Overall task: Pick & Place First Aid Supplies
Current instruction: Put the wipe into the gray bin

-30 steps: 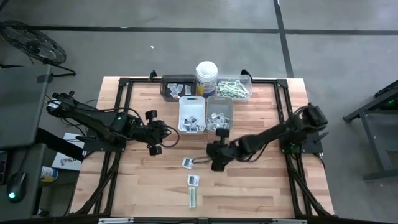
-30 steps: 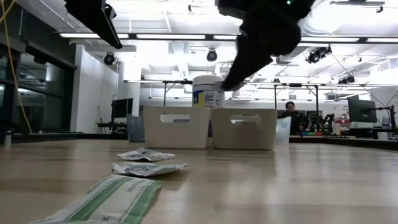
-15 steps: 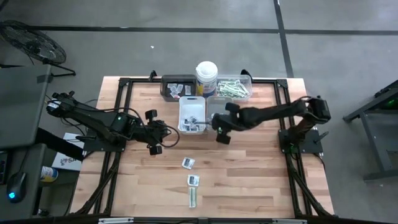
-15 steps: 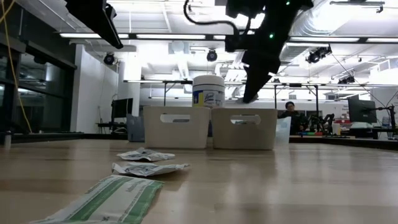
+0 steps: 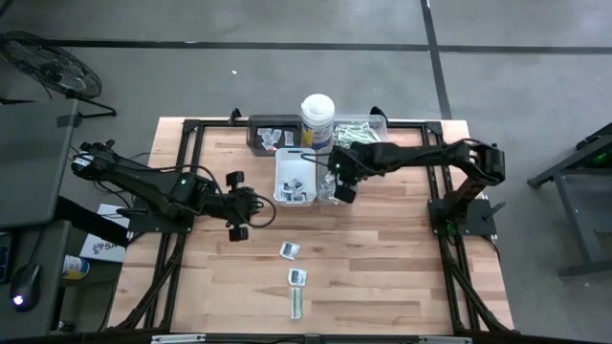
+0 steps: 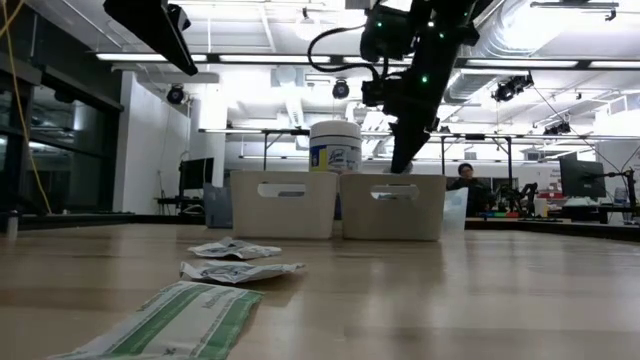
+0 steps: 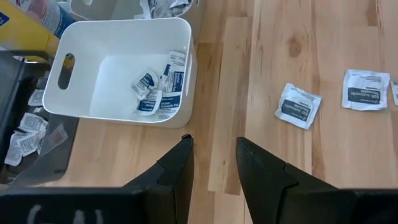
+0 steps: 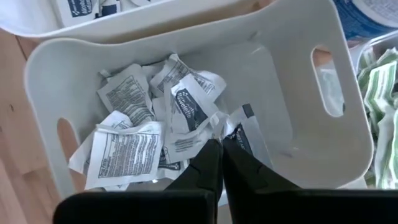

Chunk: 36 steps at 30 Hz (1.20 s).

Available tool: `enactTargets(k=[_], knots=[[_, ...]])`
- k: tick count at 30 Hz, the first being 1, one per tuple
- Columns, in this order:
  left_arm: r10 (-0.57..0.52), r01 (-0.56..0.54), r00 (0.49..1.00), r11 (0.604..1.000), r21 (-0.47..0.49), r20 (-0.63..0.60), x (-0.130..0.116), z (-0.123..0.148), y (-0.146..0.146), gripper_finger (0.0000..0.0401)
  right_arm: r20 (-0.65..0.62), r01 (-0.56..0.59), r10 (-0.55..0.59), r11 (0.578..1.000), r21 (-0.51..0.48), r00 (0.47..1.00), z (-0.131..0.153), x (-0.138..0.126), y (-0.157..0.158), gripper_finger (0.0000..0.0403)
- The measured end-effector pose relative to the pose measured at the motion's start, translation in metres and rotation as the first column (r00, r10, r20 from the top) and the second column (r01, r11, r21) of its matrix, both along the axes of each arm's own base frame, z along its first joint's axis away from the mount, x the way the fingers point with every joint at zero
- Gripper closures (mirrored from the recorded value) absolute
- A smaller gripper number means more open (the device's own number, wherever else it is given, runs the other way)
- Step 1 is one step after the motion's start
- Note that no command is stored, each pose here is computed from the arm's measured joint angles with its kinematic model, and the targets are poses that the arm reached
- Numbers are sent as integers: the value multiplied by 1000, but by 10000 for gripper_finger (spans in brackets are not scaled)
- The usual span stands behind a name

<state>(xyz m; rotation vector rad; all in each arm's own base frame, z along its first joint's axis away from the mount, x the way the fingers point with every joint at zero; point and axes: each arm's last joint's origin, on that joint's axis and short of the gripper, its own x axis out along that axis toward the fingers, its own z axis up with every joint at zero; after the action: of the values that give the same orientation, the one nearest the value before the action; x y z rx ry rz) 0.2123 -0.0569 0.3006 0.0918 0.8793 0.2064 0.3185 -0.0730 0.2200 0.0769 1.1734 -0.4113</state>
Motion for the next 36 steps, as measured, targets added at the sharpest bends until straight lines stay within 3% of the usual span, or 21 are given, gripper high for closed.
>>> enactTargets(k=[18,23,29,36], knots=[[-1,1,1000,1000,1,0,0,0,0,286,5,9,-9,999,32,1000,0,-2,-8,295],[-12,12,1000,1000,-7,-4,0,0,0,286,32,60,-64,992,111,997,-1,-1,-6,271],[-170,171,985,985,-39,20,19,-6,-10,286,50,56,-71,968,244,996,-1,0,4,262],[-364,359,931,927,-110,-23,39,-23,-22,286,18,18,-22,973,228,1000,11,-8,31,262]])
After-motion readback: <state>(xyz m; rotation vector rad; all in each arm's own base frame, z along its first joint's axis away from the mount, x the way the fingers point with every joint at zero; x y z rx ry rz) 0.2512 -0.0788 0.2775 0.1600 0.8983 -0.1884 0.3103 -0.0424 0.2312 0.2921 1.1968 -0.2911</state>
